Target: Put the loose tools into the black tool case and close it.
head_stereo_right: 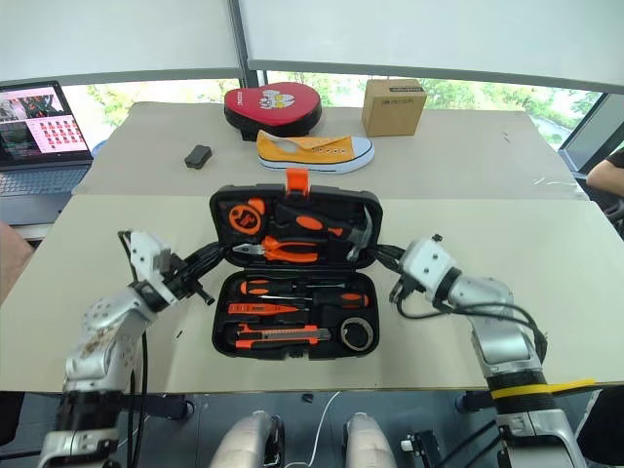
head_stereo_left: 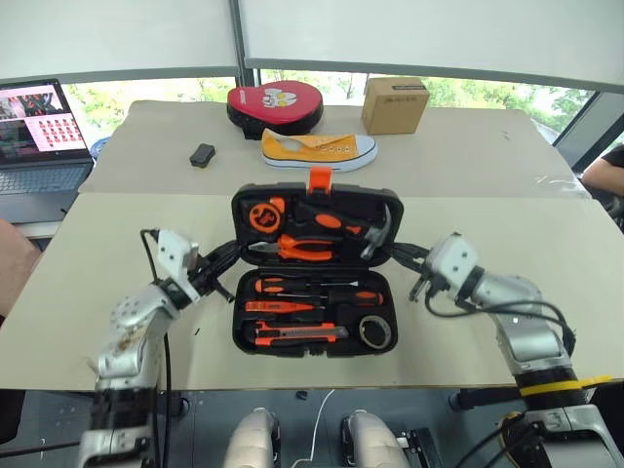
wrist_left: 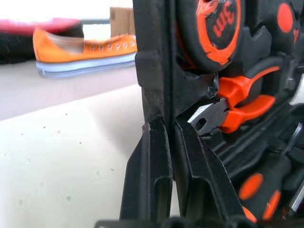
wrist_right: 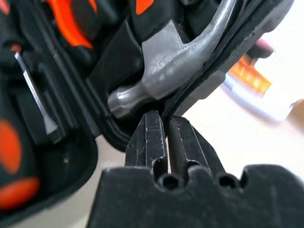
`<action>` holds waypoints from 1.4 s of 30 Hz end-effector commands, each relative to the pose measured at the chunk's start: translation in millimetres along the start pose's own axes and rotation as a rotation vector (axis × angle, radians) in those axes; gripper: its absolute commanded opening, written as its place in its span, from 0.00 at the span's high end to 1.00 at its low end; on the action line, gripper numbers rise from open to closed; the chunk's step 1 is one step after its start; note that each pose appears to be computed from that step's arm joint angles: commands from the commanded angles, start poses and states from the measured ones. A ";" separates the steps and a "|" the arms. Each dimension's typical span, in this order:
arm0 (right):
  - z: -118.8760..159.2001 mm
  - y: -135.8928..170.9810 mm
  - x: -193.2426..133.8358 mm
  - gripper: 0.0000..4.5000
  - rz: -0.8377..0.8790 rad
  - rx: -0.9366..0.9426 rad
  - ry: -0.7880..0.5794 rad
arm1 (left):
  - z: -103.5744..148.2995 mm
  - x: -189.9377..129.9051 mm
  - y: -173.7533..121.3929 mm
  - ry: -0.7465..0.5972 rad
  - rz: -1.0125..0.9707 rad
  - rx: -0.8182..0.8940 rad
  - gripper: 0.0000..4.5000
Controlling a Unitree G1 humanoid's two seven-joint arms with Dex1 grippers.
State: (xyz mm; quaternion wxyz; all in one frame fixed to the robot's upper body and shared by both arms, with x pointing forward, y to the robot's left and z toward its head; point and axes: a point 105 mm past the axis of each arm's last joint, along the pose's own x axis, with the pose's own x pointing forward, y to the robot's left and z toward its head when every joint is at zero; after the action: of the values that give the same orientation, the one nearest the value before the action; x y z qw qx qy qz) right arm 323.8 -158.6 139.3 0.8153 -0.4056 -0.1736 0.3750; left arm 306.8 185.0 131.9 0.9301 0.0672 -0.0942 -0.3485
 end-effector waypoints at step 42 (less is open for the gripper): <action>47.5 109.1 -27.5 0.99 0.534 0.293 0.025 | -39.7 5.4 23.8 0.425 -0.338 0.163 1.00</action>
State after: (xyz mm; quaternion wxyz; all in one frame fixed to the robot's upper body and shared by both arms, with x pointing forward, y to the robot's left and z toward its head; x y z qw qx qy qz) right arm 211.2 -115.0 66.9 0.7244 -0.2975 0.0374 0.6208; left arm 333.2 204.6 94.1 0.8528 0.2252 0.0990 -0.4607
